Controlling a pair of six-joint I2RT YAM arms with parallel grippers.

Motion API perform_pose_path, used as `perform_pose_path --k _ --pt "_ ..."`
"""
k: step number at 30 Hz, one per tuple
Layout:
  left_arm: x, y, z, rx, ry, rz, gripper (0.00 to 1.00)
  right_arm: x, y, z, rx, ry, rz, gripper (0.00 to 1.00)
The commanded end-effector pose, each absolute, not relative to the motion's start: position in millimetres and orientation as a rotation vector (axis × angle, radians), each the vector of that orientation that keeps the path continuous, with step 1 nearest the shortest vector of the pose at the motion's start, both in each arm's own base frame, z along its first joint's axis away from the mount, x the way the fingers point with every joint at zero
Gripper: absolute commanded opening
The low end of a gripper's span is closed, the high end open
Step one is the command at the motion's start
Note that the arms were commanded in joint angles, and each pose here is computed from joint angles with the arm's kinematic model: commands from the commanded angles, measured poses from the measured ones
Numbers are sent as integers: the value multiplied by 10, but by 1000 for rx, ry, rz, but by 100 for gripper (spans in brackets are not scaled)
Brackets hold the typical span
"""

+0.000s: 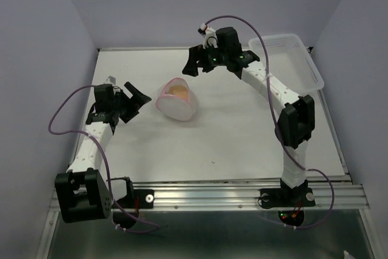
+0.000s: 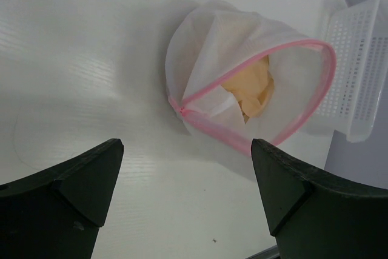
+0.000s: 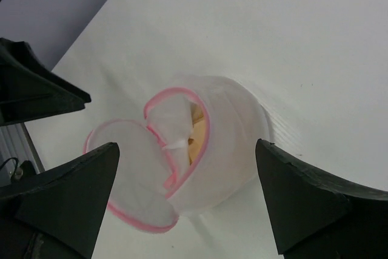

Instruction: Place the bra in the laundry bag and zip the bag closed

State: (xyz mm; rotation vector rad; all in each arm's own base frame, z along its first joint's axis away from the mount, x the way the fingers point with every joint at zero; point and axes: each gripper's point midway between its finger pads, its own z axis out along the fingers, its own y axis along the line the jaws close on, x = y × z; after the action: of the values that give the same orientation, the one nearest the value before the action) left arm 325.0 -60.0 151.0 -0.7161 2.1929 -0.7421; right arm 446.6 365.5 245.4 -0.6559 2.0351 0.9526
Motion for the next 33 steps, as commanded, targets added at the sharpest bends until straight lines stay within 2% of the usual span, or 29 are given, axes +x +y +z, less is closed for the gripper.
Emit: perform_pose_path --k 1,4,6,13,17,25,33 --pt "3563 -613 1886 -563 2072 -776 99 4239 3519 2899 -703 1910 933 100" --pt "3636 -670 1837 -527 2099 -812 99 4141 3329 2780 -685 1944 847 100" --pt "3641 -730 1789 -525 2116 -850 99 4009 3176 2413 -705 2020 788 100" --pt "3779 -643 1768 -585 2124 -786 99 3103 2931 1478 -1038 2108 662 100" --pt "3855 -601 1841 -643 2096 -777 99 2614 3206 1164 -1252 1987 418 100" --pt "3774 -515 1735 -708 2134 -724 99 2064 3679 1026 -1545 1599 262 100" --pt "3500 -316 1563 -775 2149 -692 99 2131 4208 755 -1709 1460 161 100"
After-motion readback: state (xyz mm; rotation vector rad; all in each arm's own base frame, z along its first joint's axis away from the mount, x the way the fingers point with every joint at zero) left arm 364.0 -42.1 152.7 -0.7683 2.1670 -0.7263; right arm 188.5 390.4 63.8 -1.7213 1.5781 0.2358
